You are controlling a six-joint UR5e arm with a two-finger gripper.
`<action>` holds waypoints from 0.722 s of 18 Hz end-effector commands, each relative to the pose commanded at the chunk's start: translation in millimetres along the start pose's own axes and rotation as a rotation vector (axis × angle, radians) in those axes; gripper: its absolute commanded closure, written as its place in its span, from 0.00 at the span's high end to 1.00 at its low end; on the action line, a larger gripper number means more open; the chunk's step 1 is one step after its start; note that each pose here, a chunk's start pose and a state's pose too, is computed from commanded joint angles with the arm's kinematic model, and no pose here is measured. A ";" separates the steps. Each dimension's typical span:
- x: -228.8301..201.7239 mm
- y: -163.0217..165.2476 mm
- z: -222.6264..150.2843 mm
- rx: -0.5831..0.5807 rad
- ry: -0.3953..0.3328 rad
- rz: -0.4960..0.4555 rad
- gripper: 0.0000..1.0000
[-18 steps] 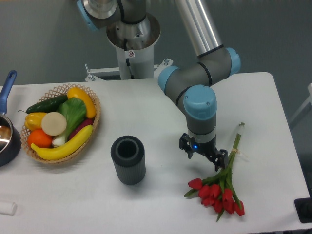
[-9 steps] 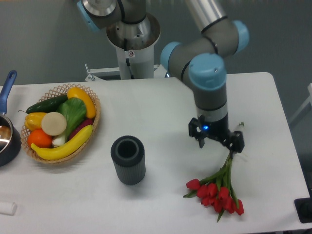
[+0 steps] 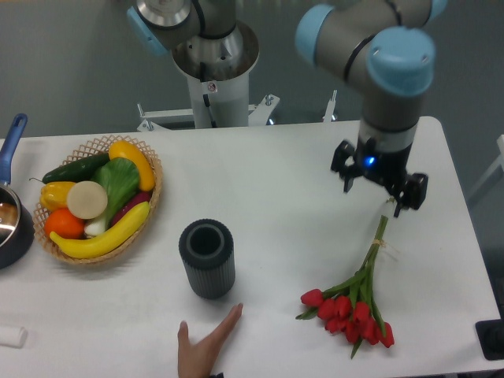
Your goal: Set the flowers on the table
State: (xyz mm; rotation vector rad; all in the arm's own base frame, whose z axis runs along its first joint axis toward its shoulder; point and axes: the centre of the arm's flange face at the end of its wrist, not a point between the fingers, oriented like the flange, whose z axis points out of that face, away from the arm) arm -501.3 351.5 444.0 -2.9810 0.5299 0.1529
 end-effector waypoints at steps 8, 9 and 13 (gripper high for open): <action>-7.8 61.4 -12.9 -0.019 -0.022 0.025 1.00; -8.8 70.2 -16.2 -0.021 -0.028 0.028 1.00; -7.0 72.6 -23.1 -0.019 -0.039 0.032 1.00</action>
